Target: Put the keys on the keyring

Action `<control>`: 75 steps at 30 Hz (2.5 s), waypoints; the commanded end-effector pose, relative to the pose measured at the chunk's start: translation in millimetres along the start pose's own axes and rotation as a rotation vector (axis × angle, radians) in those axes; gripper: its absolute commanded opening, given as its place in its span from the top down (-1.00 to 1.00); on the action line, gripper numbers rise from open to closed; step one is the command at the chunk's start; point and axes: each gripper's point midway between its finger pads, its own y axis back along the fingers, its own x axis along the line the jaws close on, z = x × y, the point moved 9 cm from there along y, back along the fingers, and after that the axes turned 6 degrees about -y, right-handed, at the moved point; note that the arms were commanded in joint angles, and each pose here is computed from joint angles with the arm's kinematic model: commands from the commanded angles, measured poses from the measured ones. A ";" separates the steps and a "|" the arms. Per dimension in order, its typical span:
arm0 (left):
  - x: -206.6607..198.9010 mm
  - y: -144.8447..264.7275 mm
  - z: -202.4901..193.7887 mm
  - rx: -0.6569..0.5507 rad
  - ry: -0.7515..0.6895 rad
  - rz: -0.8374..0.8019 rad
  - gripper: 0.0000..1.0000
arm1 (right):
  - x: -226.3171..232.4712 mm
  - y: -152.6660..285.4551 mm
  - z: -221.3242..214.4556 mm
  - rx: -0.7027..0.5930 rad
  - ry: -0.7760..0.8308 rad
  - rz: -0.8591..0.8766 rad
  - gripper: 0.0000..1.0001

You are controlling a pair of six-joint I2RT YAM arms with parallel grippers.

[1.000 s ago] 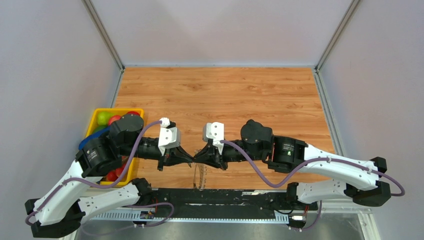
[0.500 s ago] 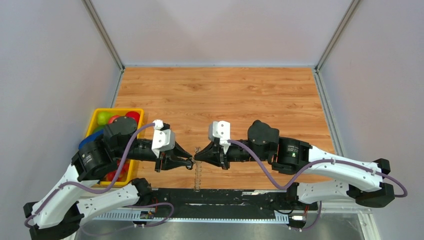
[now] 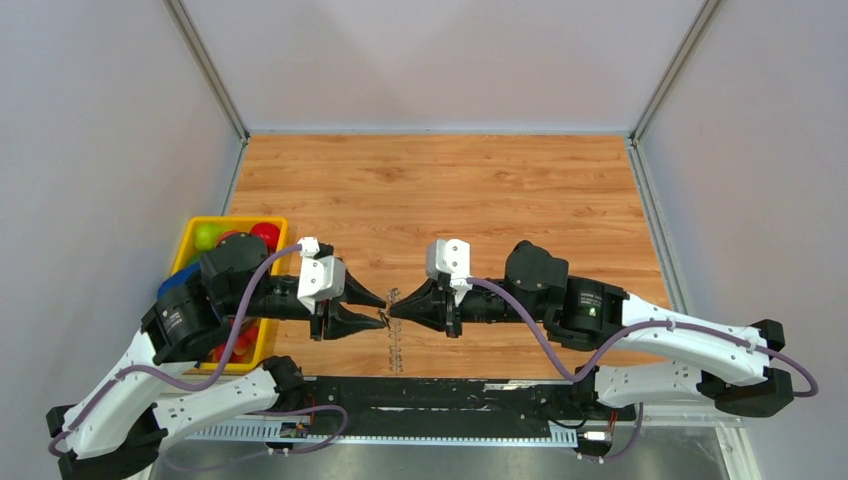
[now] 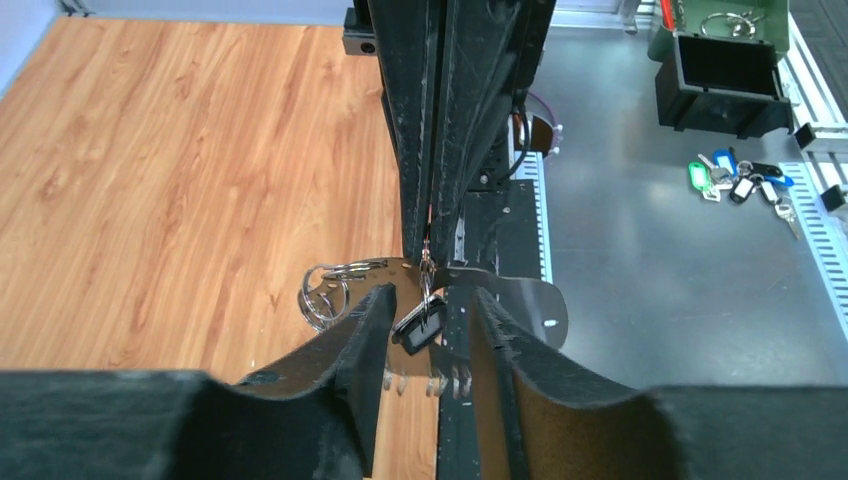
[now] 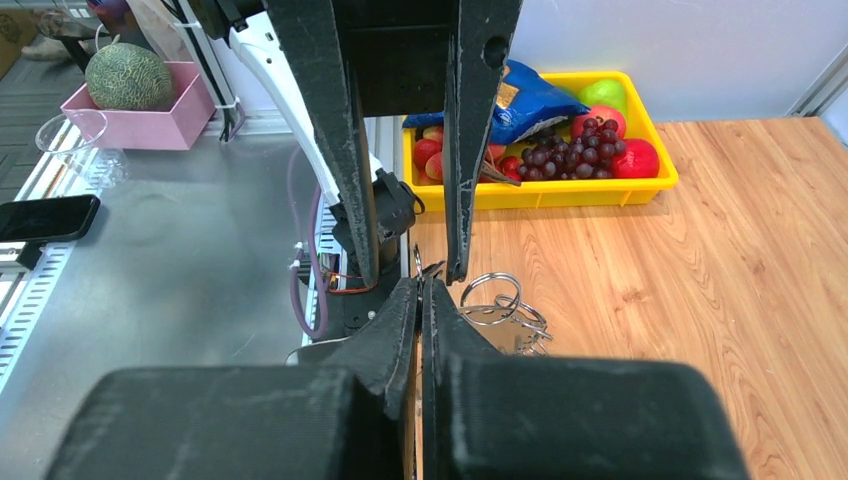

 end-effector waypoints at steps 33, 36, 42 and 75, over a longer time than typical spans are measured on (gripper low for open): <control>7.7 -17.3 5.2 -0.093 0.001 -0.013 0.99 | -3.1 23.2 35.8 -0.386 0.012 -0.109 1.00; 7.6 -16.8 7.6 -0.100 -0.004 -0.015 0.99 | -3.7 23.4 34.5 -0.387 0.015 -0.116 1.00; 7.8 -14.8 12.5 -0.120 -0.022 -0.009 0.97 | -4.6 21.0 30.5 -0.371 0.021 -0.117 1.00; 11.1 -19.4 19.0 -0.187 -0.047 -0.002 0.26 | 1.2 17.9 24.3 -0.347 0.023 -0.053 1.00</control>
